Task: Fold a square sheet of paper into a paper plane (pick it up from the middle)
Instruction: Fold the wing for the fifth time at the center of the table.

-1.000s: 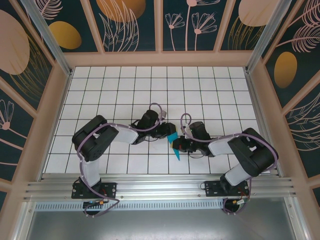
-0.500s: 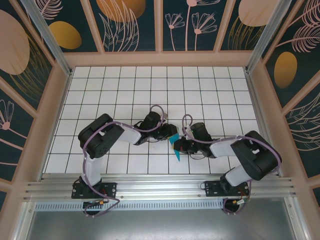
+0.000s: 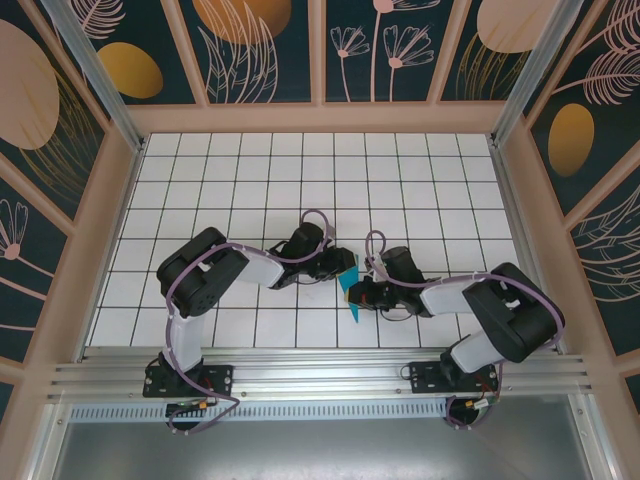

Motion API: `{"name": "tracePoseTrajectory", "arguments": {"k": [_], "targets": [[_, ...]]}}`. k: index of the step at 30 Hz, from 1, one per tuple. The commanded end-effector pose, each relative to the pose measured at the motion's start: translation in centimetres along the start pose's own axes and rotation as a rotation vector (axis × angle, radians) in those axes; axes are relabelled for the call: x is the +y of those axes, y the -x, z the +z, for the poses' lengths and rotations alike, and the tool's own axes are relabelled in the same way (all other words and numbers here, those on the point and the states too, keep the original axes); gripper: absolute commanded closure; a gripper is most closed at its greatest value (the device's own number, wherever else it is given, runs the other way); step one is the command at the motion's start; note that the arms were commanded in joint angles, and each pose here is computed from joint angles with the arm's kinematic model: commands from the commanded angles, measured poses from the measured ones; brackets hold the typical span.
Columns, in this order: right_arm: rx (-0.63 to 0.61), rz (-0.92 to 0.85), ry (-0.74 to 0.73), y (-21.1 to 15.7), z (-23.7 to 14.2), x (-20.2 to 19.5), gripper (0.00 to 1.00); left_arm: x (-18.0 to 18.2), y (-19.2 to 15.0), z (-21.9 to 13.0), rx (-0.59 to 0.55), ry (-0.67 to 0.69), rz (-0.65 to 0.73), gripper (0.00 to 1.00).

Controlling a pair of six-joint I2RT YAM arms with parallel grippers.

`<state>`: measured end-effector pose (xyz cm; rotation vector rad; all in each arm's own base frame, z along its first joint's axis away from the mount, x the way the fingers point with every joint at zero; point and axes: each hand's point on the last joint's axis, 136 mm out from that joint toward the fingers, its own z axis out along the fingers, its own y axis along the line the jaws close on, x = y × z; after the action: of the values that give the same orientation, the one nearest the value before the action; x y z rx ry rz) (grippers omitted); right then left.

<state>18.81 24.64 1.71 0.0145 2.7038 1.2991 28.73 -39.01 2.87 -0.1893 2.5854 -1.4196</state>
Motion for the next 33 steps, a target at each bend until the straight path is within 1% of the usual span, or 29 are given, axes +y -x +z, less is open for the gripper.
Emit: {"name": "tracePoseTrajectory", "arguments": {"k": [1,4,6,8,11,13,17,22,25,27,33], "targets": [[0.107,0.090,-0.100,-3.8,-0.8,-2.5,0.97,6.9,-0.5,0.4,-0.016,0.228,-0.038,0.68],[0.094,0.065,-0.049,-3.7,-1.4,-1.1,0.96,7.1,-0.5,0.3,-0.017,0.244,-0.029,0.68],[0.110,0.066,-0.037,-4.2,-1.4,-1.2,0.95,7.3,-0.6,0.3,-0.012,0.250,-0.029,0.68],[0.132,0.086,-0.076,-4.8,-1.1,-2.5,0.96,7.2,-0.7,0.4,-0.007,0.247,-0.028,0.68],[0.137,0.136,-0.209,-5.5,-1.0,-5.6,0.97,7.2,-0.6,0.4,-0.006,0.251,-0.023,0.68],[0.139,0.146,-0.248,-5.6,-1.0,-6.4,0.98,7.1,-0.6,0.3,-0.007,0.251,-0.024,0.67],[0.120,0.103,-0.240,-4.8,-1.4,-5.4,1.00,7.0,-0.5,0.4,-0.008,0.252,-0.023,0.67],[0.152,0.048,-0.103,-5.1,-1.5,-2.2,0.99,6.9,-0.4,0.4,-0.008,0.256,-0.018,0.67],[0.187,0.047,-0.119,-6.2,-1.4,-2.9,0.98,7.0,-0.4,0.5,-0.007,0.258,-0.018,0.67],[0.191,0.073,-0.171,-6.7,-1.4,-4.3,0.99,7.0,-0.4,0.5,-0.006,0.260,-0.019,0.68],[0.155,0.053,-0.152,-5.9,-1.9,-3.2,0.99,7.2,-0.4,0.4,-0.009,0.268,-0.021,0.68]]}}
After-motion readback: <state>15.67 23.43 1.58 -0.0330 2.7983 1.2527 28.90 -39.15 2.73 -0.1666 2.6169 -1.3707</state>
